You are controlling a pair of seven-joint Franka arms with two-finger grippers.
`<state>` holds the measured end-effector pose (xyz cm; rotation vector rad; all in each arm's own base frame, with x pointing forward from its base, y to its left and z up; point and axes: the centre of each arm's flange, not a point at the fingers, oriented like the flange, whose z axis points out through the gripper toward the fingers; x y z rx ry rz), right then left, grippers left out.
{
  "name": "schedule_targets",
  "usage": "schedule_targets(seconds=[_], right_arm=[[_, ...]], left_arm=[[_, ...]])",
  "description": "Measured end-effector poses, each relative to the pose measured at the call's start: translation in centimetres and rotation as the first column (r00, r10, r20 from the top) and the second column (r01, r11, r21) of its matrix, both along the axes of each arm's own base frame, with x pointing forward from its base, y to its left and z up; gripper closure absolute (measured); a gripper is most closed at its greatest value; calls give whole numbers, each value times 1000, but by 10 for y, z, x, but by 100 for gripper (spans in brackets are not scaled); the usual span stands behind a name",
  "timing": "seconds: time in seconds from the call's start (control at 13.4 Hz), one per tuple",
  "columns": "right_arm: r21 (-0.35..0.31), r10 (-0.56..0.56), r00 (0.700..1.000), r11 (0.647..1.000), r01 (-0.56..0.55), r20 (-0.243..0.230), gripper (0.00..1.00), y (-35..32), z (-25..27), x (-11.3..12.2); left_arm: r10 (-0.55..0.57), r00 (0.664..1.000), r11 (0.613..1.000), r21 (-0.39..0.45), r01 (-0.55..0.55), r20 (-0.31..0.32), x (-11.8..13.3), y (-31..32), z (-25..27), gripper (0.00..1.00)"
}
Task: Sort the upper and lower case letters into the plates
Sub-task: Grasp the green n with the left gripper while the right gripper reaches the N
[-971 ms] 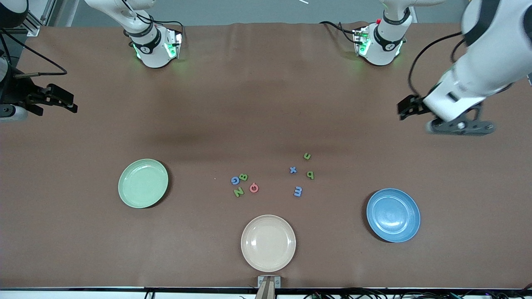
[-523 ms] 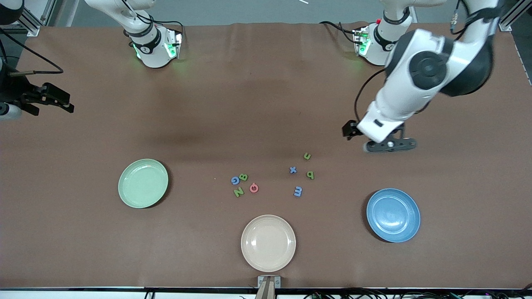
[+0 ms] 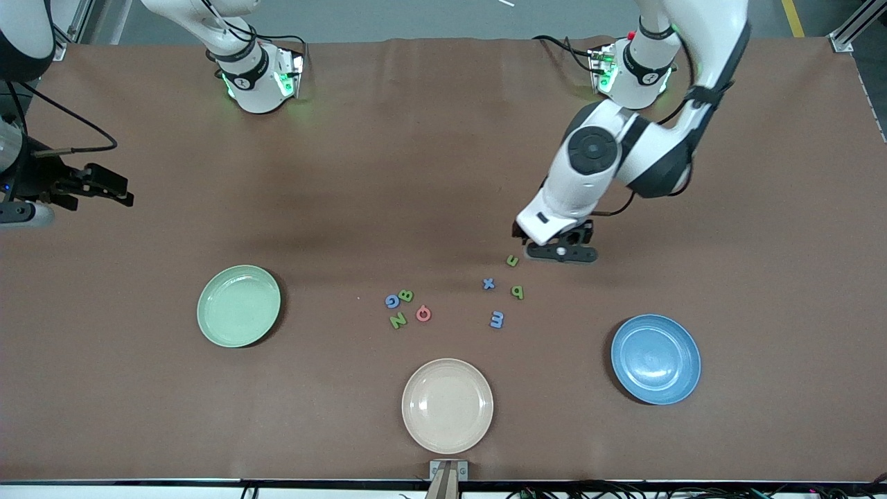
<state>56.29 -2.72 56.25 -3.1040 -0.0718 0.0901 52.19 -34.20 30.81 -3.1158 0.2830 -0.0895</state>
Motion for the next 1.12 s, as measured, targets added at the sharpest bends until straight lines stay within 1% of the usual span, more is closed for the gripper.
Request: schedule_targets(seconds=[0.15, 0.37, 0.45, 0.52, 0.6, 0.75, 0.82, 0.9, 0.97, 1.12], right_arm=[[-2, -1, 1000, 1000, 1, -16, 0, -1, -22, 12], [6, -6, 997, 1000, 7, -79, 0, -1, -71, 31], [31, -10, 995, 999, 13, -96, 0, 2, -84, 35], [63, -14, 995, 998, 21, -103, 0, 7, -93, 39], [86, -16, 995, 996, 25, -98, 0, 15, -103, 45], [90, -35, 997, 995, 41, -72, 0, 50, -129, 60], [84, -53, 997, 995, 58, -58, 0, 80, -143, 67], [78, -71, 997, 994, 74, -38, 0, 117, -157, 72], [75, -77, 997, 994, 78, -18, 0, 156, -172, 74], [76, -82, 996, 994, 80, 25, 0, 230, -204, 71]], left_arm=[[-44, 999, 999, -17, 45, 4, -2, -12, -38, 4], [-99, 995, 994, -39, 99, -14, -13, -28, -86, 11], [-114, 993, 993, -38, 113, -23, -17, -33, -97, 11], [-132, 991, 991, -31, 131, -28, -20, -35, -105, 15], [-154, 988, 988, -18, 153, -24, -22, -36, -109, 15], [-185, 983, 983, -6, 185, -12, -23, -37, -116, 20], [-192, 981, 981, -11, 192, -10, -24, -38, -120, 26], [-197, 980, 980, -18, 196, -11, -25, -39, -126, 26], [-203, 979, 979, -23, 202, -12, -25, -39, -130, 29], [-209, 978, 978, -25, 208, -16, -26, -39, -135, 30]])
